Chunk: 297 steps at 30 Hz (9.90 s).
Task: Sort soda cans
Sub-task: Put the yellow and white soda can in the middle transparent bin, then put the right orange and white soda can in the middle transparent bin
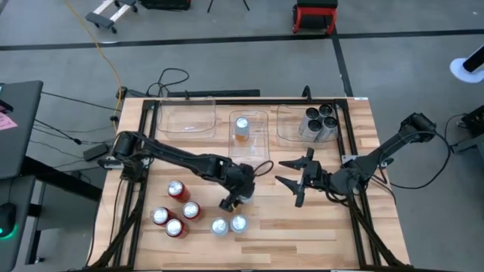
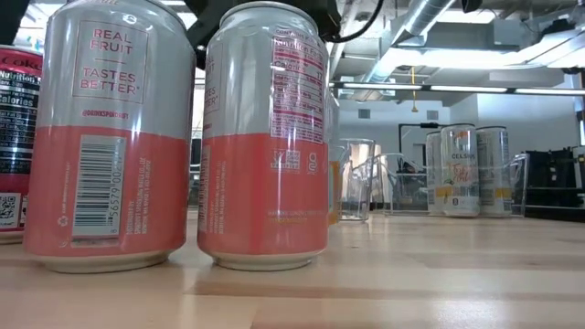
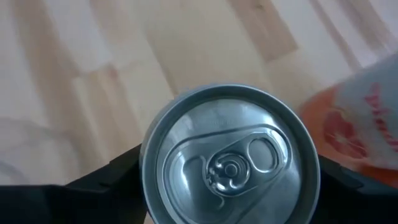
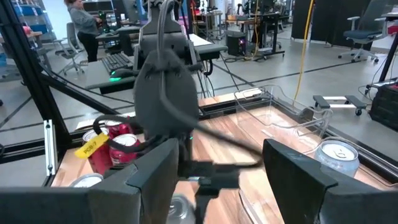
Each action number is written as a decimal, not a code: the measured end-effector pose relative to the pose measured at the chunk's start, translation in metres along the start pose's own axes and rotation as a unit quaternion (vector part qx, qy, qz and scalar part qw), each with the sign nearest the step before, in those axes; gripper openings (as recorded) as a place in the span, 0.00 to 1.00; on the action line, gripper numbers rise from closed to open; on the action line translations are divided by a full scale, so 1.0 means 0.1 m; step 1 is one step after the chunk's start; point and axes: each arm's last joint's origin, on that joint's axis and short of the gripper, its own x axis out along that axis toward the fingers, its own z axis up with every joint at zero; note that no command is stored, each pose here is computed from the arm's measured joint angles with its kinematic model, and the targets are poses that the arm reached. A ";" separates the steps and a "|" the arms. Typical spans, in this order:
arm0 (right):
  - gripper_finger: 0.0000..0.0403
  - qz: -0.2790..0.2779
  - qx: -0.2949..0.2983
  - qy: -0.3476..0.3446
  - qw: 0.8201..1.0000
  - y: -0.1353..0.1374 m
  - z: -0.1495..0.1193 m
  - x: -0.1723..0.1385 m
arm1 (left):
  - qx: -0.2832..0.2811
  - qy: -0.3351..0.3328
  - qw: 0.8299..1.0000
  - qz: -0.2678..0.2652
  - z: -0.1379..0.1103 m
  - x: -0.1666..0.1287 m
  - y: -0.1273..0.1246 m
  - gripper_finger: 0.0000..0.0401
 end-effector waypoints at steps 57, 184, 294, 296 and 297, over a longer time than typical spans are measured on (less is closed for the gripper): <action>0.63 -0.028 -0.004 0.005 1.000 -0.09 0.00 0.09 | -0.192 -0.091 0.952 0.219 -0.60 -0.75 2.10 0.72; 0.63 0.042 0.062 0.043 0.996 -0.06 -0.06 0.08 | -0.324 0.108 0.933 0.116 -1.31 -1.70 -0.64 0.84; 0.73 0.186 -0.048 0.205 0.960 1.08 -1.29 1.41 | -0.186 -0.030 0.977 0.097 -0.73 -1.00 -0.73 0.84; 0.73 0.184 -0.045 0.200 0.961 1.06 -1.21 1.41 | -0.196 -0.026 0.970 0.138 -0.75 -1.00 -0.71 0.84; 0.73 0.185 -0.043 0.194 0.962 1.05 -1.15 1.40 | -0.199 -0.023 0.967 0.157 -0.76 -1.02 -0.70 0.84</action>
